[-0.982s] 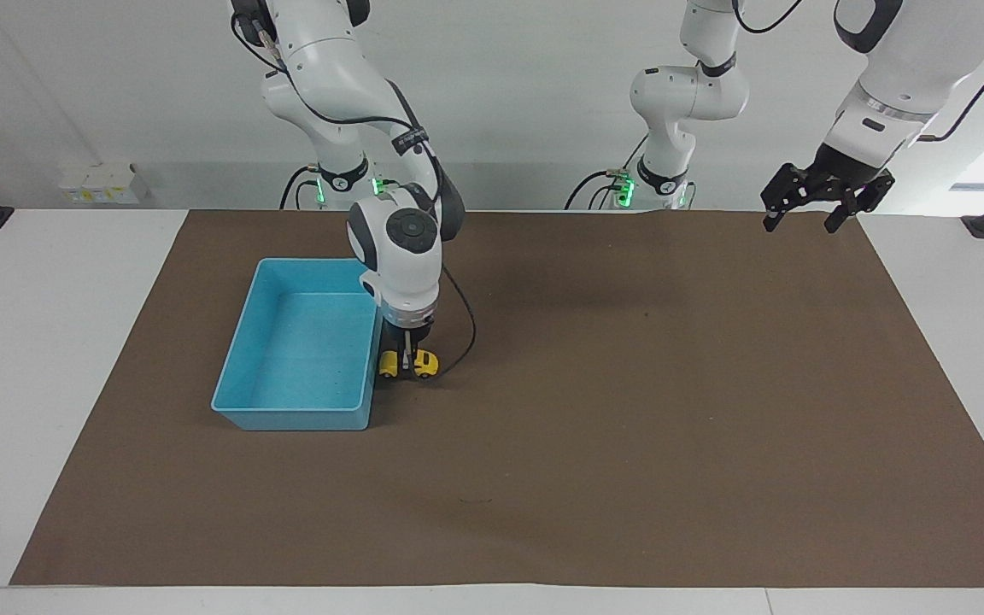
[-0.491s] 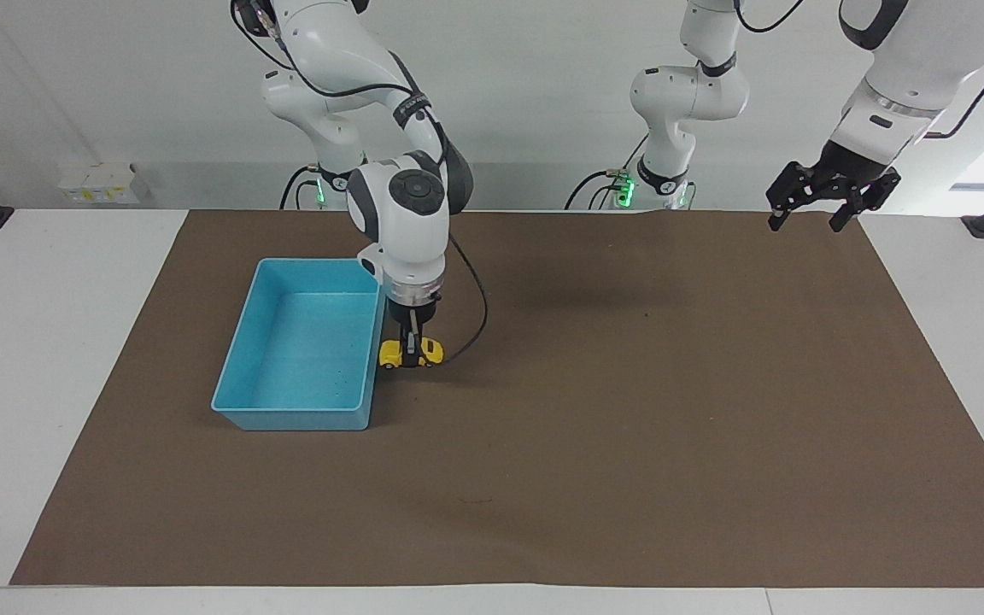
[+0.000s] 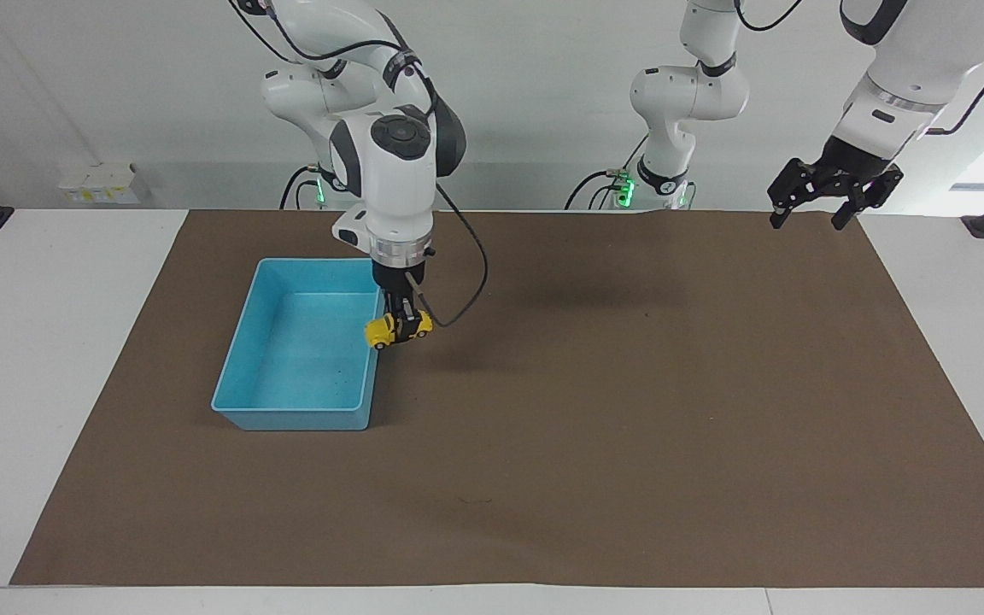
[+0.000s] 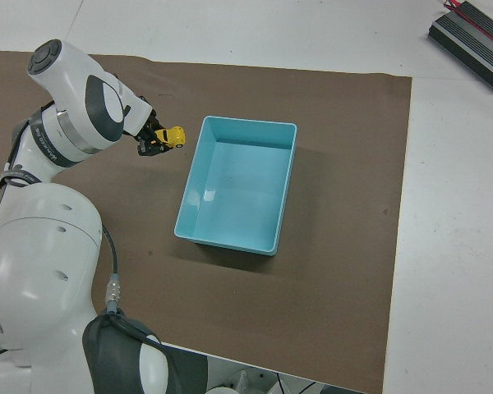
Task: Wind up and store yellow beetle car
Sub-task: 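Grasp the yellow car beside the bin with the right gripper, then lift the car into the blue bin with the right gripper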
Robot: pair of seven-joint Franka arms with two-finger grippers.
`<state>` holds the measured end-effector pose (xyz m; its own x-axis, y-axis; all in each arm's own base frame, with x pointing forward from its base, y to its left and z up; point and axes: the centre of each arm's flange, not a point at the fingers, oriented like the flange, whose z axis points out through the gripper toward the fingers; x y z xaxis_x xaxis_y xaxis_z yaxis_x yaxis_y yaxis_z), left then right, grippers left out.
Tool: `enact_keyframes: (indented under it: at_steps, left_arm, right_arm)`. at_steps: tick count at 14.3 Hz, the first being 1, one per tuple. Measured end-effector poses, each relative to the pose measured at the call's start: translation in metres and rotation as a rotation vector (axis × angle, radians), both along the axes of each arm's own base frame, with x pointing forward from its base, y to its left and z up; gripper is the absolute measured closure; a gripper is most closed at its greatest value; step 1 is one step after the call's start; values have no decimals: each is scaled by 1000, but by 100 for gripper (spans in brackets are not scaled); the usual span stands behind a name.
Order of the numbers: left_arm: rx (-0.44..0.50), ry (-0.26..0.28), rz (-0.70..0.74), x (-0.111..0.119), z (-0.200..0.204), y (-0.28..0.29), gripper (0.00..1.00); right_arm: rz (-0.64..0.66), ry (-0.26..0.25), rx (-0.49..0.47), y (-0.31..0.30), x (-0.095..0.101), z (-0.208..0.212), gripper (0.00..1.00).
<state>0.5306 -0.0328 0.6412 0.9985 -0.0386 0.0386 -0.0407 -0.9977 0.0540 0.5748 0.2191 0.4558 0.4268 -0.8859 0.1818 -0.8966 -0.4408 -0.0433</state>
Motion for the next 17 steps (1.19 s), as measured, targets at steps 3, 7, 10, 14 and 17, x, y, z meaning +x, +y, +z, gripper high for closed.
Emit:
enact_keyframes:
  at_steps: [3, 7, 10, 14, 17]
  left_arm:
    - [0, 0, 0, 0, 0, 0, 0]
    - [0, 0, 0, 0, 0, 0, 0]
    - [0, 0, 0, 0, 0, 0, 0]
    - [0, 0, 0, 0, 0, 0, 0]
    - [0, 0, 0, 0, 0, 0, 0]
  right_arm:
    - [185, 66, 19, -28, 2, 12, 54]
    - [449, 153, 68, -101, 8, 24, 54]
    - [605, 196, 65, -144, 10, 19, 54]
    - [814, 203, 49, -167, 7, 12, 54]
    - [944, 153, 13, -171, -8, -5, 54]
